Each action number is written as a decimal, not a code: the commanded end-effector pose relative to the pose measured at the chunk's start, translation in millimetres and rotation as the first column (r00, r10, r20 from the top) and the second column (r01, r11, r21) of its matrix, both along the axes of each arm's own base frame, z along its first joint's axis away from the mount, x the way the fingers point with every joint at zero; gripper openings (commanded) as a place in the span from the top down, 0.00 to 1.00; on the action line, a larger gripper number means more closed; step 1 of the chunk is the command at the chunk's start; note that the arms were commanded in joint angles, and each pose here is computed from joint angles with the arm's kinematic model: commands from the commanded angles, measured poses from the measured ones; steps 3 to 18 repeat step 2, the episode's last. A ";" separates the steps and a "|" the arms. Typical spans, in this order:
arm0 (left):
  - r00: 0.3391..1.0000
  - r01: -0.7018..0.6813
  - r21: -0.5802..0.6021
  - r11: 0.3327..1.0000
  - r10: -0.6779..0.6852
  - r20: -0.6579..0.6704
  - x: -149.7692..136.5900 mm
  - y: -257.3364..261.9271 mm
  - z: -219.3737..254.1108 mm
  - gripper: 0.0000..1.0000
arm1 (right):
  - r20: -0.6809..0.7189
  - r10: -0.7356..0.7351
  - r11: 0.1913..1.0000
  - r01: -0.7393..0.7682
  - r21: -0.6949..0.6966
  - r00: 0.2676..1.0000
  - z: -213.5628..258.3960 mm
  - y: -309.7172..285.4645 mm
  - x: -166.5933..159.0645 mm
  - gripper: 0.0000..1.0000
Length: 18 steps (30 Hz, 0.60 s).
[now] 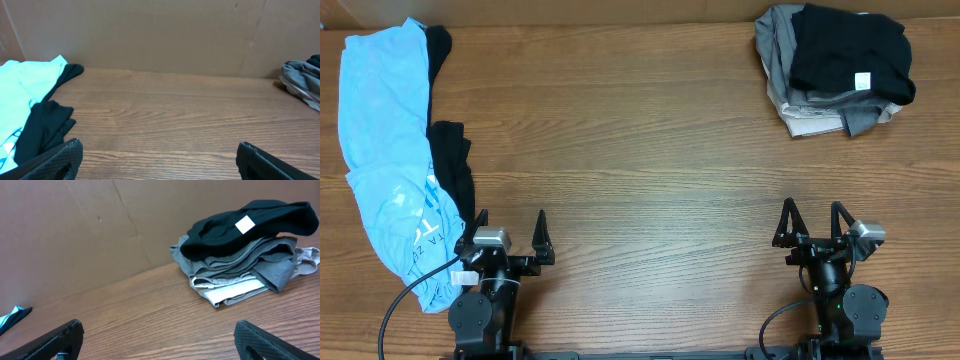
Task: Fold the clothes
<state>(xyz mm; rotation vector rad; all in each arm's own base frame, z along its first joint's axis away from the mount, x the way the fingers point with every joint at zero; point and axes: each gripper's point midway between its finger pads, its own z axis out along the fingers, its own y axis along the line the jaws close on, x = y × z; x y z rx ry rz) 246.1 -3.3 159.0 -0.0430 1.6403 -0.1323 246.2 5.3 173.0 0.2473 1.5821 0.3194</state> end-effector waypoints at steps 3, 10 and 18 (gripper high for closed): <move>1.000 -0.011 -0.009 1.000 0.011 0.005 -0.3 2.1 0.3 0.00 | 0.003 -0.001 1.000 0.001 0.002 1.000 -2.0 0.1 0.1 0.00; 1.000 -0.011 -0.009 1.000 0.011 0.005 -0.3 2.1 0.3 0.00 | 0.003 -0.001 1.000 0.001 0.002 1.000 -2.0 0.1 0.1 0.00; 1.000 -0.011 -0.009 1.000 0.011 0.005 -0.3 2.1 0.3 0.00 | 0.003 -0.001 1.000 0.001 0.002 1.000 -2.0 0.1 0.1 0.00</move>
